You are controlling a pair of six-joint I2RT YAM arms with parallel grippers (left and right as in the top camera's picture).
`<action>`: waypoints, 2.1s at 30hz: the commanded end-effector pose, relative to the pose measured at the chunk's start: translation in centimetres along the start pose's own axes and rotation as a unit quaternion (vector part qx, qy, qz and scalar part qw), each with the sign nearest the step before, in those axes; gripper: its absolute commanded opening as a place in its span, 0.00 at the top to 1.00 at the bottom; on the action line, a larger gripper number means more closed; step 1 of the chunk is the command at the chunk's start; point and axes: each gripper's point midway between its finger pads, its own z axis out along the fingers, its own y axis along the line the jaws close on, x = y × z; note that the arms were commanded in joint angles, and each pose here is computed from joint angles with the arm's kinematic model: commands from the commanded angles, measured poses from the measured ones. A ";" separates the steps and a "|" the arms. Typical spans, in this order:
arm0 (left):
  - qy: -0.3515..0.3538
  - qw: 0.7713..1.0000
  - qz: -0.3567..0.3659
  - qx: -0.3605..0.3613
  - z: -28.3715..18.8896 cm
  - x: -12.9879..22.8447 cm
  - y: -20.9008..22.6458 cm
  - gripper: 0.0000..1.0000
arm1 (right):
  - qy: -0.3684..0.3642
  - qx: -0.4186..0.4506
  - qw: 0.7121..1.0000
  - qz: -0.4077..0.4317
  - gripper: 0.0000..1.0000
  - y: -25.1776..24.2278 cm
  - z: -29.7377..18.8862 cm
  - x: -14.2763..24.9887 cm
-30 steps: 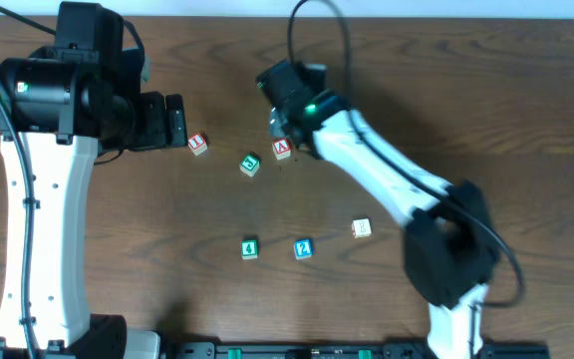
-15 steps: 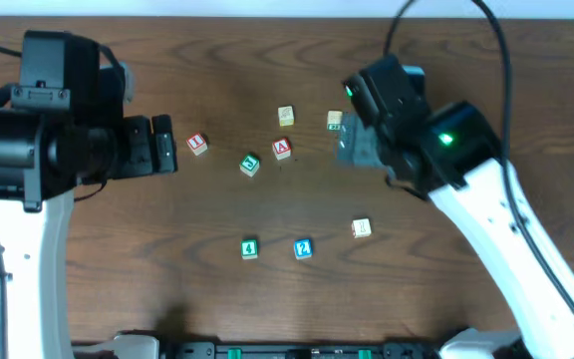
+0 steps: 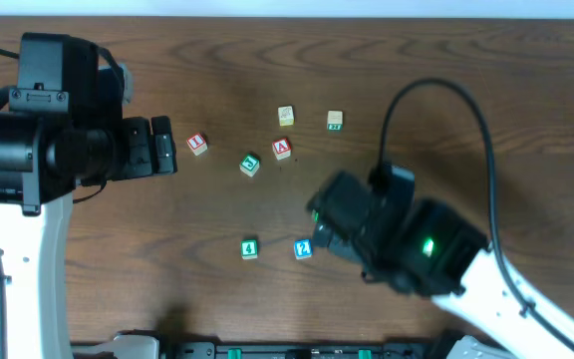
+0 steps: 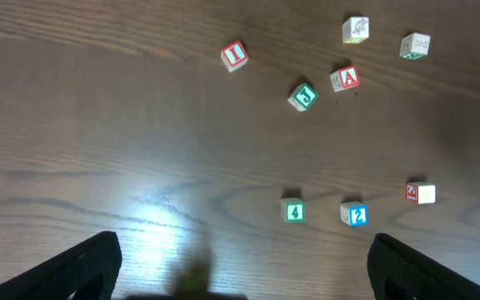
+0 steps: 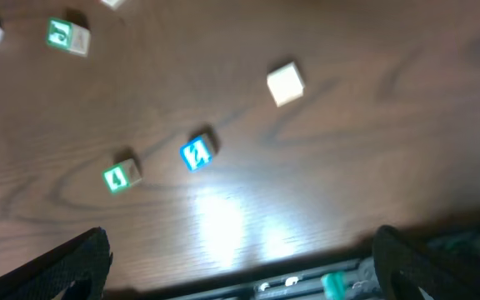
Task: Spell out Ai2
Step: 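Move the right gripper down to the blue 2 block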
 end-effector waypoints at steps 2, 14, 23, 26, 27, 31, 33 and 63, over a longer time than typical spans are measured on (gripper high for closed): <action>0.004 1.000 -0.004 -0.005 -0.3 0.4 0.3 0.05 | 0.027 -0.019 0.991 0.132 0.01 0.3 2.0 3.7; 0.012 0.999 -0.006 -0.046 -0.3 0.9 1.7 0.05 | 0.078 -0.017 0.971 0.225 0.01 1.7 8.9 7.1; 0.013 0.999 -0.016 -0.050 -0.2 1.0 1.8 0.05 | 0.087 -0.018 0.966 0.244 0.01 3.8 11.7 6.9; 0.013 0.998 -0.016 -0.052 -0.2 1.0 1.9 0.05 | 0.096 -0.010 0.964 0.246 0.03 4.3 13.2 6.8; 0.013 0.998 -0.015 -0.052 -0.2 1.0 1.9 0.05 | 0.103 -0.017 0.970 0.222 0.04 4.8 13.7 6.7; 0.012 0.998 -0.015 -0.058 -0.3 0.9 2.1 0.05 | 0.127 -0.048 0.986 0.092 0.02 6.5 15.6 6.9; 0.014 0.998 -0.015 -0.064 -0.3 1.1 2.4 0.05 | 0.123 -0.040 0.991 0.022 0.02 5.9 16.3 7.0; 0.018 0.997 -0.023 -0.070 -0.3 1.3 2.5 0.05 | 0.073 0.039 0.910 -0.406 0.07 2.0 18.9 5.0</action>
